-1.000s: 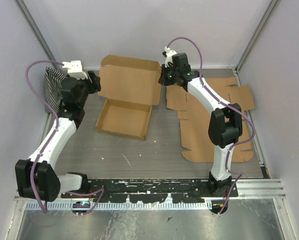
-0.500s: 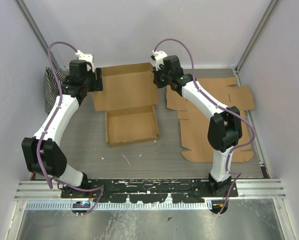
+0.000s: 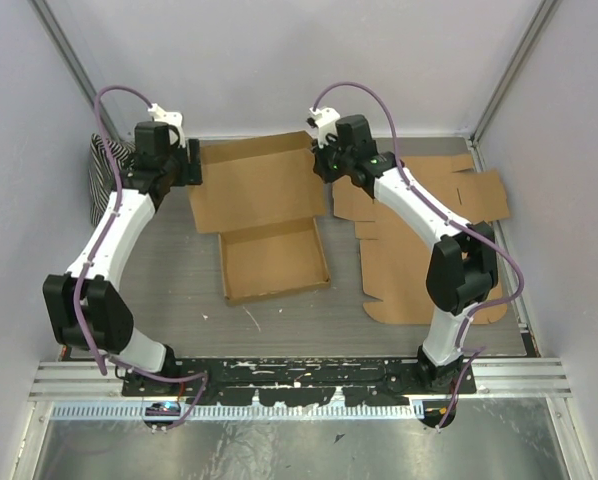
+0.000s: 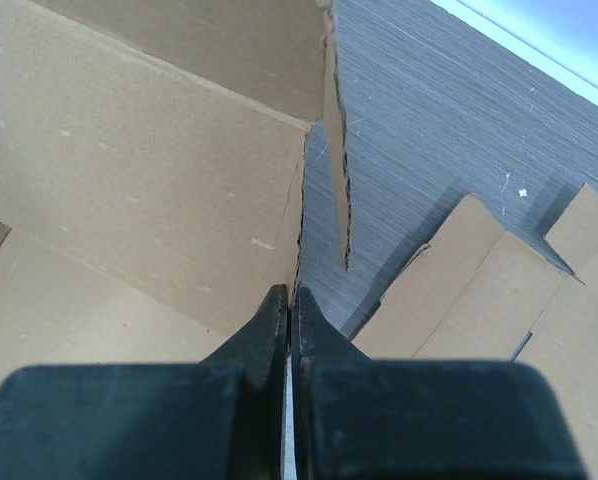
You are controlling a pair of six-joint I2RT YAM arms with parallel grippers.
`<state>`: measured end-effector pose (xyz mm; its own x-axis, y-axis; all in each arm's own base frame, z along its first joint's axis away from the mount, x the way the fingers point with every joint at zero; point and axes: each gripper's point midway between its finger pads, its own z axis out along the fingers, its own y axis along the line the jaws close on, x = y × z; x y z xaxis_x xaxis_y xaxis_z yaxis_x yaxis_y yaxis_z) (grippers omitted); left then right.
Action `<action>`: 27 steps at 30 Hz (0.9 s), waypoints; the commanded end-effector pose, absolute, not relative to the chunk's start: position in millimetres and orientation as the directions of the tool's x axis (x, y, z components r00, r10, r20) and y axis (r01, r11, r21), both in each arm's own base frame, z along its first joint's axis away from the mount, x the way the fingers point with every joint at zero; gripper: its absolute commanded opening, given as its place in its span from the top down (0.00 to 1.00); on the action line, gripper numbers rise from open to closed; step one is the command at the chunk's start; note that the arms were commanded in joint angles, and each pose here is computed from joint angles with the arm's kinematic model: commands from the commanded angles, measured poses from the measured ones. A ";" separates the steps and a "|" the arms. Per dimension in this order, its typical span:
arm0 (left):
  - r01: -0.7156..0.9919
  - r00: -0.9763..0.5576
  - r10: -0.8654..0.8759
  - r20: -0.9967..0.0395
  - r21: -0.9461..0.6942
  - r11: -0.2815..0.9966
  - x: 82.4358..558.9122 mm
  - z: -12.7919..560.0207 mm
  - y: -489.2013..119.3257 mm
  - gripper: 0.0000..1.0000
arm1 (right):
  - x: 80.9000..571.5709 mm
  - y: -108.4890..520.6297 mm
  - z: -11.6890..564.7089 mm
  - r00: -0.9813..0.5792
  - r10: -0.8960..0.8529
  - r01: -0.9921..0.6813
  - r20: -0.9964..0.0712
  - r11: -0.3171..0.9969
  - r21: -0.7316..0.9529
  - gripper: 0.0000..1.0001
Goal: Fold the paper box
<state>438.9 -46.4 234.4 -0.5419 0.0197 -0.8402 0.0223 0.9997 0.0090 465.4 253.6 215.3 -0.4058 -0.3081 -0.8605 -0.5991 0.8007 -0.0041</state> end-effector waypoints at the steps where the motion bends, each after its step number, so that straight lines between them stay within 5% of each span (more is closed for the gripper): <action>1: 0.059 -0.535 0.010 -0.845 -0.025 0.998 454.3 225.9 -45.9 0.24 | 454.1 253.7 249.2 -0.328 -0.314 -0.641 -0.891 0.767 -0.034 0.99; 18: 0.201 -0.637 -0.045 -0.770 -0.222 0.954 437.3 211.6 -81.6 0.40 | 457.3 252.5 249.6 -0.362 -0.293 -0.628 -0.885 0.778 -0.001 0.99; 27: 0.212 -0.702 -0.068 -0.709 -0.300 0.930 427.0 222.3 -94.3 0.89 | 455.3 257.2 251.9 -0.430 -0.249 -0.611 -0.868 0.788 0.077 0.94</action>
<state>432.3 -84.1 210.1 -0.6781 -0.0561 -0.7328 0.1886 0.9504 -0.2472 452.9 250.9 213.2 -0.4603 -0.3084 -0.8325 -0.6098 0.7913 0.0440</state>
